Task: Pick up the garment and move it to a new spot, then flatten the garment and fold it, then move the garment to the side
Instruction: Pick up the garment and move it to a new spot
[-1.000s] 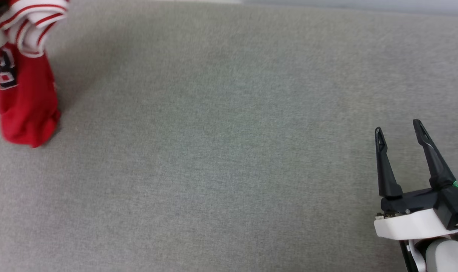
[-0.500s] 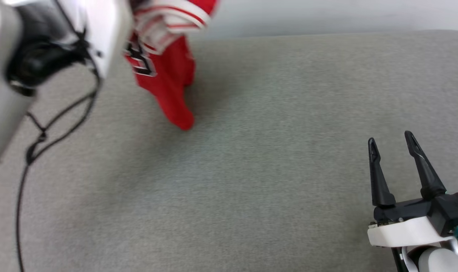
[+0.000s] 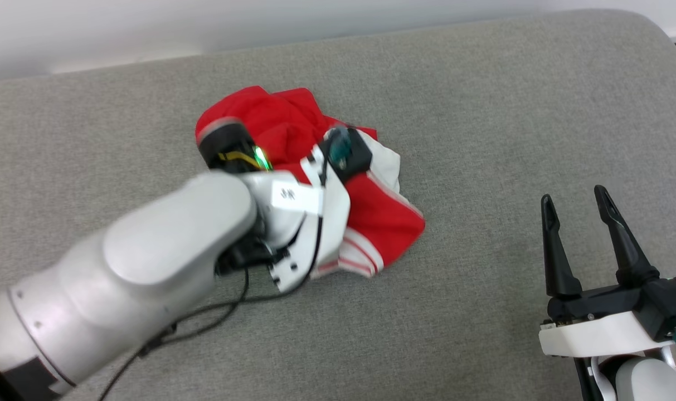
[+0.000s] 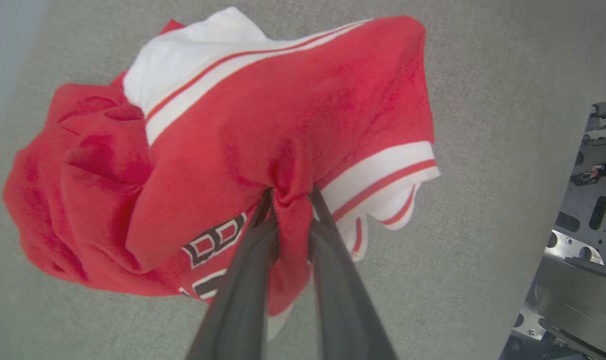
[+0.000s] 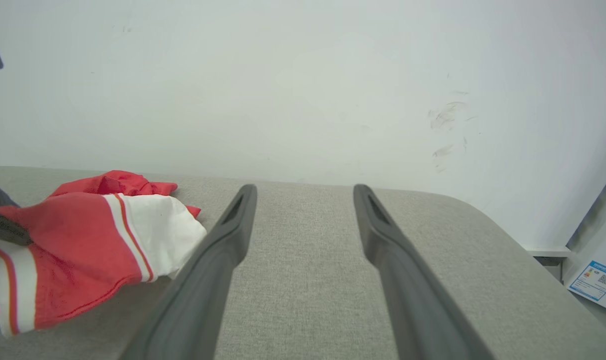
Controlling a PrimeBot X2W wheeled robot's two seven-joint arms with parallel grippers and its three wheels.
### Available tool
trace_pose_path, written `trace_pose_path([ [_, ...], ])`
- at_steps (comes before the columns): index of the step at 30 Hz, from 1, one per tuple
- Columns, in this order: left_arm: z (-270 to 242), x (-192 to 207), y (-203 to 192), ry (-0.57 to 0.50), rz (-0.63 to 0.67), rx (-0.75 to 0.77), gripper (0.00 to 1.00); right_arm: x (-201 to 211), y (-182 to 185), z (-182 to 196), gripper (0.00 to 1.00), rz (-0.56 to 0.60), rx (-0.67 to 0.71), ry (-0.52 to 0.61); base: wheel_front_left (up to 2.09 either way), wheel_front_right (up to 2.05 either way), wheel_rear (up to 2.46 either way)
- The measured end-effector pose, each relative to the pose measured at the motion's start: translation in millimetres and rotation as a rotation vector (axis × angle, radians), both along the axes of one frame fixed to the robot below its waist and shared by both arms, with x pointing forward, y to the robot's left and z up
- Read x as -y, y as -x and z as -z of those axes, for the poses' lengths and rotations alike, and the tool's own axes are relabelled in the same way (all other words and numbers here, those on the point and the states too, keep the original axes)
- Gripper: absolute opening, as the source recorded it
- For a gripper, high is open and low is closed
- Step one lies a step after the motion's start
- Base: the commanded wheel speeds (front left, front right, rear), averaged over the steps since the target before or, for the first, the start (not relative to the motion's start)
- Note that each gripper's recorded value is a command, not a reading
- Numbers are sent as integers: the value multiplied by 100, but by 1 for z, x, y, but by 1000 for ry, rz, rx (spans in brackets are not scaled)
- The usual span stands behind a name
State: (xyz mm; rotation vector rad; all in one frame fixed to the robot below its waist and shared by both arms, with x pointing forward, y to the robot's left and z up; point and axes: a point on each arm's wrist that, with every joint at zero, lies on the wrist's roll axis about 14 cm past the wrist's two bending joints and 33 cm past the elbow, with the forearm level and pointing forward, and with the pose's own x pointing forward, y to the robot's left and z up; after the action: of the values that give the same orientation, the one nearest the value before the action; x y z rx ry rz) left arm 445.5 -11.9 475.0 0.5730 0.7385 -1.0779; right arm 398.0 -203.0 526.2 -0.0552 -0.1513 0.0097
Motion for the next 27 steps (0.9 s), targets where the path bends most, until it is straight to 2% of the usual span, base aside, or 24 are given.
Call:
trace_pose_path([
  [7, 67, 10, 54, -52, 60, -195, 0, 6, -2, 13, 100, 19, -40, 3, 0, 0, 0],
  [10, 77, 15, 68, -38, 70, -234, 0, 7, -2, 16, 100, 22, -47, 3, 0, 0, 0],
  [11, 76, 17, 67, -19, 66, -222, 7, 7, -3, 15, 100, 22, -45, 3, 0, 0, 0],
  [12, 74, 19, 64, -1, 60, -207, 82, 7, -3, 15, 100, 21, -44, 3, 0, 0, 0],
  [13, 71, 21, 61, 24, 54, -187, 100, 7, -3, 15, 100, 20, -43, 2, 0, 0, 0],
  [16, 55, 28, 48, 122, 32, -114, 100, 6, -1, 13, 100, 18, -38, 1, 0, 0, 0],
  [20, 5, 35, 17, 326, -31, 49, 100, 4, 5, 9, 100, 12, -29, 1, 0, 0, 0],
  [27, -65, -6, -21, 547, -237, 400, 100, -7, 11, -2, 100, -21, 2, 0, 0, 0, 0],
])
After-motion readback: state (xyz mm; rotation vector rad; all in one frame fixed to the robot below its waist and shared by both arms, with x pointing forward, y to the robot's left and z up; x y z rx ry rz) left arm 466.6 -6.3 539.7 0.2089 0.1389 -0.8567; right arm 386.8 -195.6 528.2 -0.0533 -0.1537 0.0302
